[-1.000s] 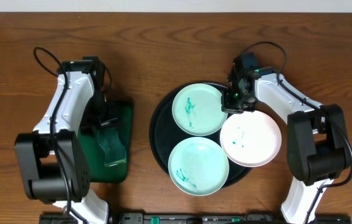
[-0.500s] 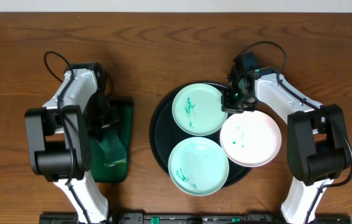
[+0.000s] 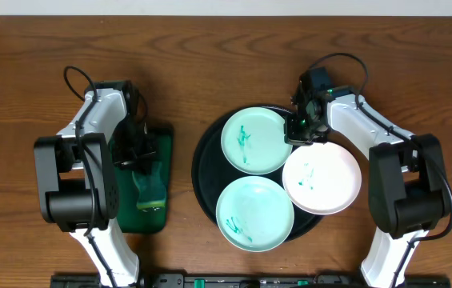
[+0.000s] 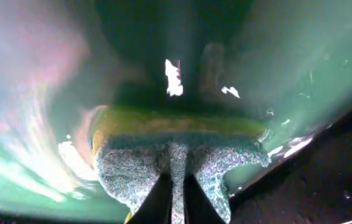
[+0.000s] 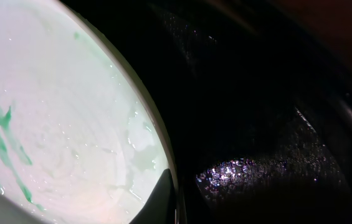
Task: Clean dirty plates on tray and stack at the side
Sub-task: 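Lower the left gripper onto the green sponge in the tray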
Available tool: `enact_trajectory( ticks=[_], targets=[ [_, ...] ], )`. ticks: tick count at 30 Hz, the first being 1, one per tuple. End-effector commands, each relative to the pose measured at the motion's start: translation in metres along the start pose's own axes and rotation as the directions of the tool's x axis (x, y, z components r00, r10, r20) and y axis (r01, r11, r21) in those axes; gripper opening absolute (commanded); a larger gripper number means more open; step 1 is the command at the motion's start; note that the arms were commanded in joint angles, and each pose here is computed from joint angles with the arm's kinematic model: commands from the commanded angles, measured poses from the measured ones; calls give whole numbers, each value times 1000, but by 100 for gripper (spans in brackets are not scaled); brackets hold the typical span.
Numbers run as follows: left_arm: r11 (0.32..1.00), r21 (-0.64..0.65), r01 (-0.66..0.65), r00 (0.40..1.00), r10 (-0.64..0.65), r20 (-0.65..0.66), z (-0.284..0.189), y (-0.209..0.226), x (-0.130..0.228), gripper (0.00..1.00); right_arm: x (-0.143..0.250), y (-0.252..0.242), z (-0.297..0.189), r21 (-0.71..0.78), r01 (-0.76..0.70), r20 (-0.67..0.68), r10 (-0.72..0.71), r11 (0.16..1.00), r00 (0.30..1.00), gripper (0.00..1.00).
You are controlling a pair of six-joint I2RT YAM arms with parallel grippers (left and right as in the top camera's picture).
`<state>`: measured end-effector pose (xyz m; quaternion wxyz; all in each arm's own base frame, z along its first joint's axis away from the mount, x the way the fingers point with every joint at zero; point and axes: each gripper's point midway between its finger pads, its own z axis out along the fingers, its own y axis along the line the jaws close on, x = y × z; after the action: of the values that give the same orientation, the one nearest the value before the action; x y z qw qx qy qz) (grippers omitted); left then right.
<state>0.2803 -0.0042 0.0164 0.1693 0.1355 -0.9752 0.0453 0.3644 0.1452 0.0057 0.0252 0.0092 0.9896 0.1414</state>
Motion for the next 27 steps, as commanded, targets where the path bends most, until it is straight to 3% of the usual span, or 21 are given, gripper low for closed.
enact_trajectory(
  ticks=[1, 14, 23, 24, 25, 27],
  targets=[
    [999, 31, -14, 999, 13, 31, 1, -7, -8, 8, 2, -9, 7, 34, 11, -12, -11, 999, 1000, 1],
    [997, 59, -42, 974, 28, 224, -6, -16, -54, 7, 4, -7, 7, 22, 9, -22, -9, 1000, 1000, 1],
    [996, 68, -52, 962, 32, 272, -18, -20, -64, 7, 5, -7, 7, 23, 16, -25, -15, 1000, 1000, 1],
    [996, 68, -52, 961, 32, 274, -19, -20, -64, 13, 5, -7, 7, 23, 16, -25, -16, 1000, 1000, 1],
    [996, 68, -53, 960, 32, 277, -21, -20, -64, 31, 5, -7, 7, 23, 16, -25, -16, 1000, 1000, 1],
    [996, 70, -55, 958, 33, 287, -24, -21, -64, 52, 5, -7, 7, 23, 16, -25, -16, 1000, 1000, 1]
  ],
)
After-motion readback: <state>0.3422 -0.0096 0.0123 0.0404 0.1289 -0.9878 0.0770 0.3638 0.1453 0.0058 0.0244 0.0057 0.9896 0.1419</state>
